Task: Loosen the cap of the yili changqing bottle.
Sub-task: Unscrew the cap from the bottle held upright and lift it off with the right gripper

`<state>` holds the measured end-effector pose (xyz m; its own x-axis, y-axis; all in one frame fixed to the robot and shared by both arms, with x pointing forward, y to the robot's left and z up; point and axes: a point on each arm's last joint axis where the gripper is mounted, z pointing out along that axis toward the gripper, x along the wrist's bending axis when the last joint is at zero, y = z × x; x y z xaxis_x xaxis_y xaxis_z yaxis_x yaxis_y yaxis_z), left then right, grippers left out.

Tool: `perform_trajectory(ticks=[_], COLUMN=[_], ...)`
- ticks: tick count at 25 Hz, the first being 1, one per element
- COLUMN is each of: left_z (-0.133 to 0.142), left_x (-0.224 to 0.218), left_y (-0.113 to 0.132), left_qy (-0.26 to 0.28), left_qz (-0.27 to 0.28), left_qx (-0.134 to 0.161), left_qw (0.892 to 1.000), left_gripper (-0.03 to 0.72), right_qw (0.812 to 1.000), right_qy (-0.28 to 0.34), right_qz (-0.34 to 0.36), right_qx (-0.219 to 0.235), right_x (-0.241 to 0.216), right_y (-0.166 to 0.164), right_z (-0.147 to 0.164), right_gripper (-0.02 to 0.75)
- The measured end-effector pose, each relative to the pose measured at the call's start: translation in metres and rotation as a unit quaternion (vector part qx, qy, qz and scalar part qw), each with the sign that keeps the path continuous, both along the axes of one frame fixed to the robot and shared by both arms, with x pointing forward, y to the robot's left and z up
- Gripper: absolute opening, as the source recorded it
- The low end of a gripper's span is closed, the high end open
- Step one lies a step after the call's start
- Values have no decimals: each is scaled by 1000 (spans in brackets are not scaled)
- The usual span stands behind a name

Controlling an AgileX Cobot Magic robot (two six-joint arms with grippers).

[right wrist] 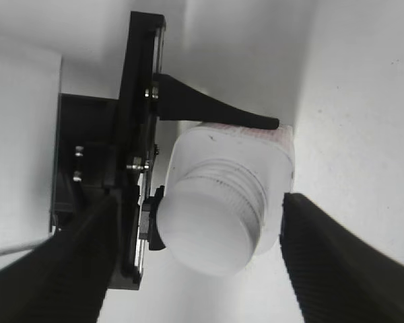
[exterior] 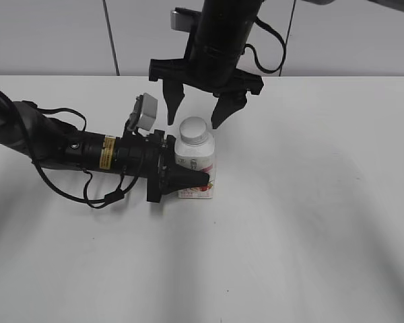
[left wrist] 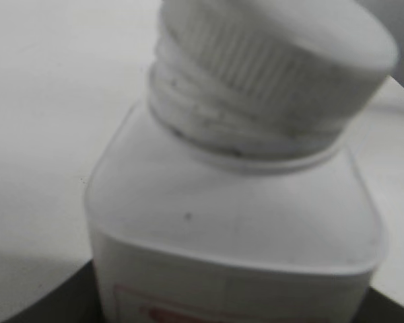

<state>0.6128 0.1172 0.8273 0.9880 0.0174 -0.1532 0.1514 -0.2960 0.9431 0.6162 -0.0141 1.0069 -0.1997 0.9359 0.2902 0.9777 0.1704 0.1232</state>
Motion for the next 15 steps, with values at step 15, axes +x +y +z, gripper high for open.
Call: perform_trajectory(ticks=[15], left_z=[0], left_x=[0], left_y=[0], left_qy=[0], left_qz=[0], left_qx=[0], left_qw=[1000], left_gripper=[384], right_qw=[1000], right_qy=[14], right_qz=[-1], right_qx=[-10], right_x=[1], right_y=[1], right_z=[-14], right_gripper=[586])
